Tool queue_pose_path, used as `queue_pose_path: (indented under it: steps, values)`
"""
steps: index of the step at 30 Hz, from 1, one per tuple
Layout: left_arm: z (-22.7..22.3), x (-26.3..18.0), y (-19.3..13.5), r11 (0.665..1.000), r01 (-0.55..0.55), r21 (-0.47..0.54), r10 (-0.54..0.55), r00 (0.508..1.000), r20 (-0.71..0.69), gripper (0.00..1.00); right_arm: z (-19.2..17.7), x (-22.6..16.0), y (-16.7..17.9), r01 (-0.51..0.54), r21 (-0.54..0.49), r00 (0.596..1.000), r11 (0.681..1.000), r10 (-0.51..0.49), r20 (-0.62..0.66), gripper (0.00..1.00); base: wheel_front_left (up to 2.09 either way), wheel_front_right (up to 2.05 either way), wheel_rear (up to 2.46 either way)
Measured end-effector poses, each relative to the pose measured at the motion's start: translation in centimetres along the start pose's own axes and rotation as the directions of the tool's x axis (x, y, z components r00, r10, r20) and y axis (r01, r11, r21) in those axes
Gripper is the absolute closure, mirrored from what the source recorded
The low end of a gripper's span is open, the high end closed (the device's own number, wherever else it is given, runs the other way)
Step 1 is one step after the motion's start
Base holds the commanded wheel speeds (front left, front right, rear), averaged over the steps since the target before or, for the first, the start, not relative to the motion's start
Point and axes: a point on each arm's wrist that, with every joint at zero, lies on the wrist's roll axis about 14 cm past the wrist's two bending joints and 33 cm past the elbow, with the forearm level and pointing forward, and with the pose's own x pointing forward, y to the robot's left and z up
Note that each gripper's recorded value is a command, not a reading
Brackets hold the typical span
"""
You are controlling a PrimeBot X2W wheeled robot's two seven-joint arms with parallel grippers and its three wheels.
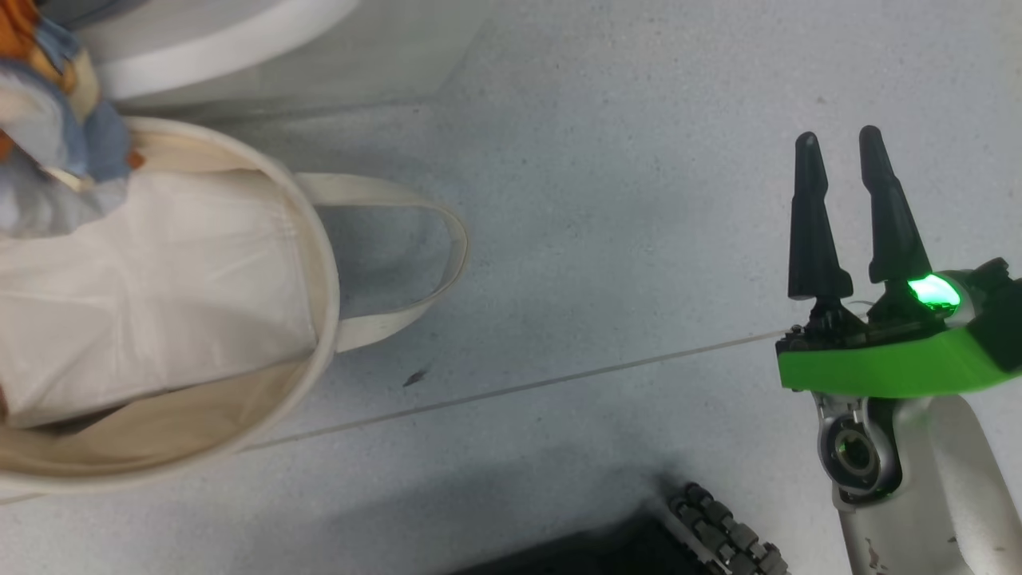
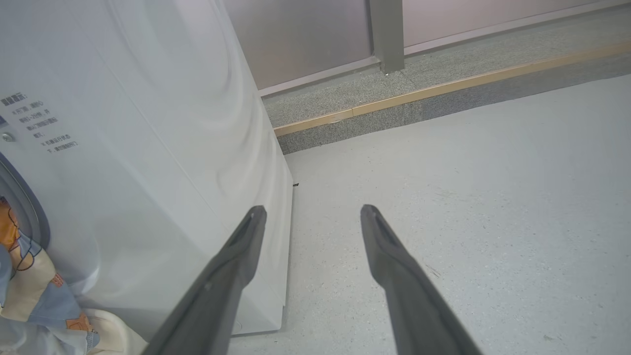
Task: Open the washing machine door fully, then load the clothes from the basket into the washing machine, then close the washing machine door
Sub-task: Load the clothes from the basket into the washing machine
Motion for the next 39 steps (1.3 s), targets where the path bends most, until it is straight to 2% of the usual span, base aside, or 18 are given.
queue_pose_path:
  steps: [15,19,22,25,26,27,30,33,39]
  values:
    - [7.9,1.6,0.0,0.996,0.017,0.084,-0.04,0.959,0.282,1.0,-1.3,0.2,-0.4,0.007,-0.009,1.0,1.0,-0.007,-0.027,0.0,0.0,0.0,0.0]
    - [10.6,1.4,-0.5,0.996,0.036,0.082,-0.064,0.932,0.357,1.0,-1.5,0.2,-0.4,0.006,-0.008,0.999,1.0,-0.006,-0.033,0.0,0.0,0.0,0.0]
    - [13.9,0.7,-0.4,0.997,0.041,0.066,-0.067,0.888,0.456,1.0,-1.9,0.2,-0.4,0.007,-0.009,0.999,1.0,-0.007,-0.041,0.0,0.0,0.0,0.0]
    - [14.7,0.1,0.2,0.998,0.021,0.06,-0.048,0.875,0.482,1.0,-1.5,0.6,-0.2,-0.002,-0.007,1.0,1.0,0.002,-0.029,0.0,0.0,0.0,0.0]
    - [14.1,0.1,0.6,0.999,0.009,0.049,-0.031,0.882,0.469,0.05,-1.3,0.7,0.0,-0.007,-0.005,1.0,1.0,0.007,-0.023,0.0,0.0,0.0,0.0]
    - [12.9,0.2,1.0,0.999,-0.003,0.04,-0.014,0.896,0.444,0.0,-1.2,0.7,0.1,-0.01,-0.004,1.0,1.0,0.01,-0.02,0.0,0.0,0.0,0.0]
    - [7.9,0.3,1.7,0.998,-0.043,0.051,0.025,0.948,0.316,0.0,-1.0,0.6,0.3,-0.014,-0.001,1.0,1.0,0.014,-0.019,0.0,0.0,0.0,0.0]
    - [4.6,0.1,1.7,0.995,-0.059,0.076,0.043,0.979,0.2,0.0,-0.7,0.6,0.7,-0.023,-0.002,1.0,1.0,0.023,-0.012,0.0,0.0,0.0,0.0]
    - [3.1,-1.4,1.8,0.991,-0.081,0.107,0.078,0.996,0.037,0.0,0.4,0.6,1.7,-0.05,-0.001,0.999,0.999,0.05,0.011,0.0,0.0,0.0,0.0]
